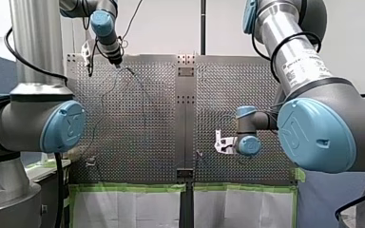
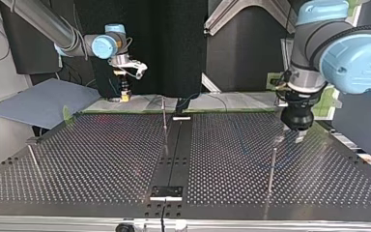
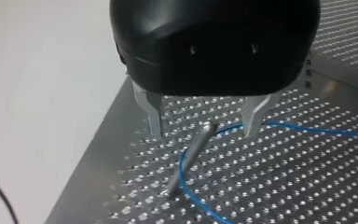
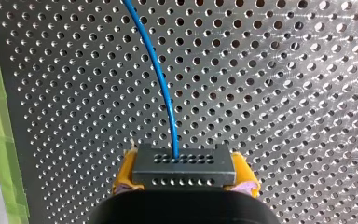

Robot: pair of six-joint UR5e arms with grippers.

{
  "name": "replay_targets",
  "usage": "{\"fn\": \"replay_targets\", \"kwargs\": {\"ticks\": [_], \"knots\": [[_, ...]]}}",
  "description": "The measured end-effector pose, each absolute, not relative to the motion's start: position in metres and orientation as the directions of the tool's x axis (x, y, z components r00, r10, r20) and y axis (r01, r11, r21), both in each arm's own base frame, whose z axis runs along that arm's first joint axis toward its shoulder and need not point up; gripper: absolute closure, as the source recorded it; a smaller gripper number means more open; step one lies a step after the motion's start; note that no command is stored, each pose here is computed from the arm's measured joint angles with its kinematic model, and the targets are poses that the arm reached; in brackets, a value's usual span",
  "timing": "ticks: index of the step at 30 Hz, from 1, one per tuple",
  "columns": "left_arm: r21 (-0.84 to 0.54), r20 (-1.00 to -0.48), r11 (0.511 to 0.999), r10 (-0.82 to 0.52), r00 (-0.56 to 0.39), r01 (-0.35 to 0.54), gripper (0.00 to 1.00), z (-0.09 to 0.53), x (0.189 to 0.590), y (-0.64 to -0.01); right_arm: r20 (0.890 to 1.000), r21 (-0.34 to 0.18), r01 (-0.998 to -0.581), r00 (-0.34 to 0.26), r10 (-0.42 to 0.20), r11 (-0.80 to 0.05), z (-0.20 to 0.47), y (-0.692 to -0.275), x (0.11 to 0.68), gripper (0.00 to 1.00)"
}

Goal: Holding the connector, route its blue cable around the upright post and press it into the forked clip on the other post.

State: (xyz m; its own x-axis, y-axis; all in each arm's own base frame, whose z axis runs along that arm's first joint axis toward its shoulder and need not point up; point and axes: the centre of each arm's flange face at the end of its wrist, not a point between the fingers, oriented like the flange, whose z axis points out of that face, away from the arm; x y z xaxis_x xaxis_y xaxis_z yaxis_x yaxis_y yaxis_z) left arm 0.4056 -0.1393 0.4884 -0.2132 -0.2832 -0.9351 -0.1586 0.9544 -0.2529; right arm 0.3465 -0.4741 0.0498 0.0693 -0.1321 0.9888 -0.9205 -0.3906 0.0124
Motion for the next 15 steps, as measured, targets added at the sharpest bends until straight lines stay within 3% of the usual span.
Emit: {"fn": "replay_targets", "kwargs": {"ticks": [15], "knots": [[-0.328,-0.922,0.926,-0.357,-0.148,-0.186,0.15,0.462,0.434,-0.121,0.988,0.01,-0.92,0.069,-0.137,-0.391,0.049,-0.473,0.347,1.0]]}}
